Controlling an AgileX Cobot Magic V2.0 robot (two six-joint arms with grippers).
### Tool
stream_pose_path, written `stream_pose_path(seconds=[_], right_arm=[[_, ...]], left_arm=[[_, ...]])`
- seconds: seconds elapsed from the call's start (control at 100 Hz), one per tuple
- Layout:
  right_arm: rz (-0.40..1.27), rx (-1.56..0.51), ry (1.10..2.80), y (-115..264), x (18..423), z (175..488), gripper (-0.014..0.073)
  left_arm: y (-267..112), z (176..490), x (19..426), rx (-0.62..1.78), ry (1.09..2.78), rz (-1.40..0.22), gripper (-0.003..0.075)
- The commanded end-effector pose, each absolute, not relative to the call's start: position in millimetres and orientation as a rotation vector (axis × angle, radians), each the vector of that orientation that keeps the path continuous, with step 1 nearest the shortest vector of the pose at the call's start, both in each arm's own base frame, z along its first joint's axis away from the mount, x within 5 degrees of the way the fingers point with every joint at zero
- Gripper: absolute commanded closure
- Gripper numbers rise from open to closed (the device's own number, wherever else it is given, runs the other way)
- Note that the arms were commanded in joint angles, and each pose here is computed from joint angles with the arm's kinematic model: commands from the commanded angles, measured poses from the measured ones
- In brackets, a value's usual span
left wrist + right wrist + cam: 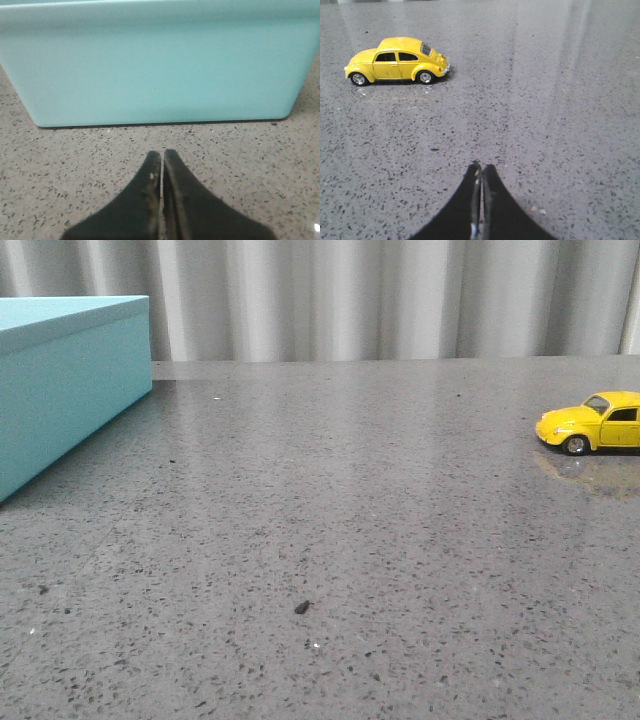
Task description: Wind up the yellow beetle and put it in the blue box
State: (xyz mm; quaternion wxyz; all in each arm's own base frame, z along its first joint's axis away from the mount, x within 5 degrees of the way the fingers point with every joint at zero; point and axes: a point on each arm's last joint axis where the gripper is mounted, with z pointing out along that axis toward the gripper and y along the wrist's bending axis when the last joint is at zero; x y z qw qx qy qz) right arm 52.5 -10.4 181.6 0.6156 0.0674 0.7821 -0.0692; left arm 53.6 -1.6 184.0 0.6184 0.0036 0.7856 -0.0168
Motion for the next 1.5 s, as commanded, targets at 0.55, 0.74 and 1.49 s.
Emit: stream_pose_path(seconds=[0.55,0.74,1.49], right_arm=[[-0.169,0.154,1.788,-10.7,52.1,176.5,0.0656],[-0.169,0.154,1.788,-10.7,52.1,176.5,0.0656],[-0.169,0.154,1.782,-10.7,52.3,177.1,0.0656]], left_arm=[[-1.6,181.8,53.4,0.0,1.745,-0.046,0.0741],[-1.2,181.8,53.4,0.01,1.745,-0.031,0.0741],[-1.0,184.2,53.8,0.018,1.718,-0.022,0.0741]])
